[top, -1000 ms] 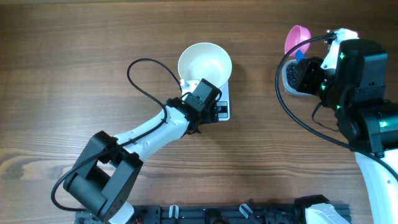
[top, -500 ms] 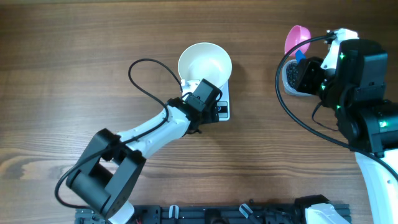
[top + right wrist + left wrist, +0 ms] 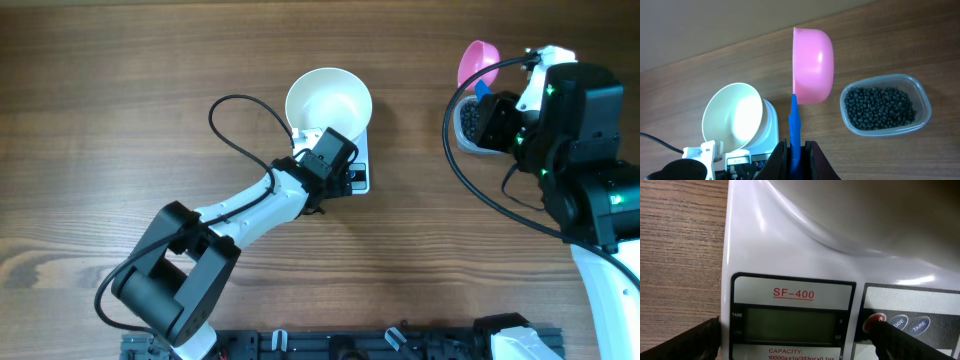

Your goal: Scoop item into bowl and weigh 150g on scale

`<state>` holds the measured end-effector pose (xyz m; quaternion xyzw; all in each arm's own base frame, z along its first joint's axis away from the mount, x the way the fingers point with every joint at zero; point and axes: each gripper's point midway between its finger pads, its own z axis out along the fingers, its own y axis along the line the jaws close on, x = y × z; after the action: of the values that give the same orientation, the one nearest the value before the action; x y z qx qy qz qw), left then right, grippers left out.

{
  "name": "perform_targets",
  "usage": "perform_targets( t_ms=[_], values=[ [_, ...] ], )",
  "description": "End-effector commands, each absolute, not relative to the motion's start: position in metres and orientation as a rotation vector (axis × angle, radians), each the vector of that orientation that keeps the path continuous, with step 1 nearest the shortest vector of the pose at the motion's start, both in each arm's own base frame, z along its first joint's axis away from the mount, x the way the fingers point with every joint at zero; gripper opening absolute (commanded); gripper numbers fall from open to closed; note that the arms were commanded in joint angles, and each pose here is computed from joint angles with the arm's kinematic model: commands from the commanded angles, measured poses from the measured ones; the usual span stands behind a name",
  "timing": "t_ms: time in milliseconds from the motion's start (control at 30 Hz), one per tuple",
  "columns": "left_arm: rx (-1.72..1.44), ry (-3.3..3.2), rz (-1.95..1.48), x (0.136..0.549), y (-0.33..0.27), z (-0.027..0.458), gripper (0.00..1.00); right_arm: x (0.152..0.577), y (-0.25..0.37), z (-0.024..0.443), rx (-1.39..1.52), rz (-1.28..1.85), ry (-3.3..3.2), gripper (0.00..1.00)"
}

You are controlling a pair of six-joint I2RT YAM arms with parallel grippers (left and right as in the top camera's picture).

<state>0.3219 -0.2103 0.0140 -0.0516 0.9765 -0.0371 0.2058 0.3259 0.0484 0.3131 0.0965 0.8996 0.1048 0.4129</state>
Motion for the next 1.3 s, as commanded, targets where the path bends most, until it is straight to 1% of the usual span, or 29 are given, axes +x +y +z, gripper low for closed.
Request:
perform_targets(
  t_ms=[0, 433, 1267],
  values=[
    [-0.162, 2.739, -0.045, 0.3171, -0.2014, -0.0002, 1.00, 0.3289, 0.0492, 0.3171, 0.245, 0.275, 2.251, 0.04],
    [-0.172, 2.705, -0.004, 0.3226, -0.1963, 0.0022, 1.00, 0.3287, 0.0492, 0.3168, 0.237, 0.272, 2.253, 0.04],
    [-0.150, 2.729, -0.003, 0.3182, -0.1963, 0.0000, 1.00, 0.3287, 0.0492, 0.3168, 0.237, 0.271, 2.253, 0.04]
  ],
)
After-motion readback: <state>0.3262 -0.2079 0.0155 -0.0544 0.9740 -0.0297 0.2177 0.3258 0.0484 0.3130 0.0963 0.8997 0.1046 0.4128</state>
